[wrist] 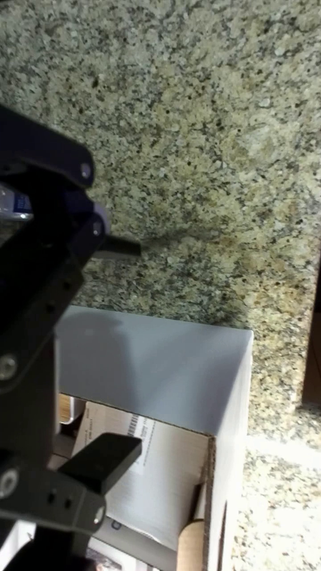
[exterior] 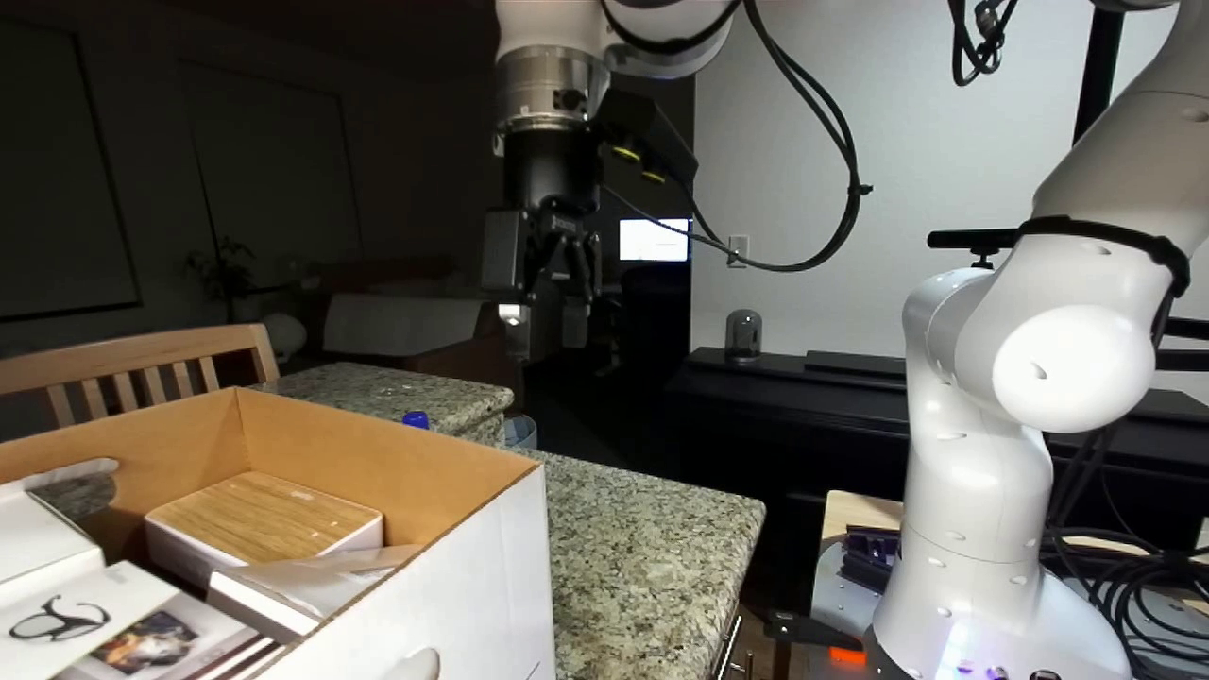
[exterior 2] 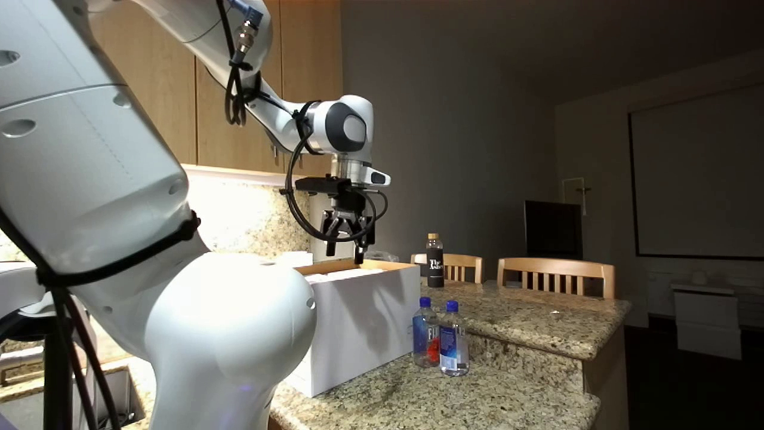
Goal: Put the right bottle in the box
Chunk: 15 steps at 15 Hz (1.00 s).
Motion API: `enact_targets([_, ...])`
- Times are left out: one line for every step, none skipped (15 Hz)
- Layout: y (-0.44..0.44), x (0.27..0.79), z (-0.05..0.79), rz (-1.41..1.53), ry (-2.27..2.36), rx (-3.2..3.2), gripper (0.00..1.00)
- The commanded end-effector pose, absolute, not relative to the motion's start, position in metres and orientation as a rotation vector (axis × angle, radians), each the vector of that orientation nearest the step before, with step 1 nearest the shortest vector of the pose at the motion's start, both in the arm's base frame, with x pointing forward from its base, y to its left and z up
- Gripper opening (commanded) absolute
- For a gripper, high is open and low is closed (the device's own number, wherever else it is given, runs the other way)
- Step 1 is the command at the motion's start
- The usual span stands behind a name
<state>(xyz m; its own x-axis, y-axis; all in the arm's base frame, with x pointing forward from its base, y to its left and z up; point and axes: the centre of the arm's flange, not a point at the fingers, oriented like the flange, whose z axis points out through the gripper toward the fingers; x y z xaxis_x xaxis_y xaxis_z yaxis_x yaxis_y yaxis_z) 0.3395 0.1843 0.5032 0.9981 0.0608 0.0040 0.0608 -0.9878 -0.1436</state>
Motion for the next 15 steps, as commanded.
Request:
enact_targets([0.17,0.368,0.516,-0.131,-0.028,-3.052,1.0])
enact_targets([0.163,0.378,0.519,-0.16,-0.015,-3.062,1.0])
enact_targets([0.157,0.389,0.522,-0.189,0.002,-3.069,1.0])
enact_targets([0.151,0.406,0.52,-0.215,0.019,-3.078,1.0])
enact_targets([0.145,0.418,0.518,-0.231,0.04,-3.08,1.0])
enact_targets([0.139,0.433,0.514,-0.237,0.06,-3.079,1.0])
enact_targets([0.133,0.447,0.508,-0.235,0.081,-3.078,1.0])
enact_targets([0.127,0.461,0.502,-0.233,0.11,-3.072,1.0])
enact_targets([0.13,0.427,0.511,-0.236,0.06,-3.063,1.0])
enact_targets([0.125,0.439,0.504,-0.227,0.078,-3.062,1.0])
enact_targets([0.122,0.448,0.498,-0.212,0.089,-3.062,1.0])
enact_targets([0.121,0.453,0.495,-0.2,0.093,-3.061,1.0])
enact_targets([0.122,0.456,0.494,-0.196,0.092,-3.06,1.0])
enact_targets([0.123,0.456,0.495,-0.199,0.09,-3.059,1.0])
enact_targets([0.123,0.456,0.496,-0.203,0.088,-3.059,1.0])
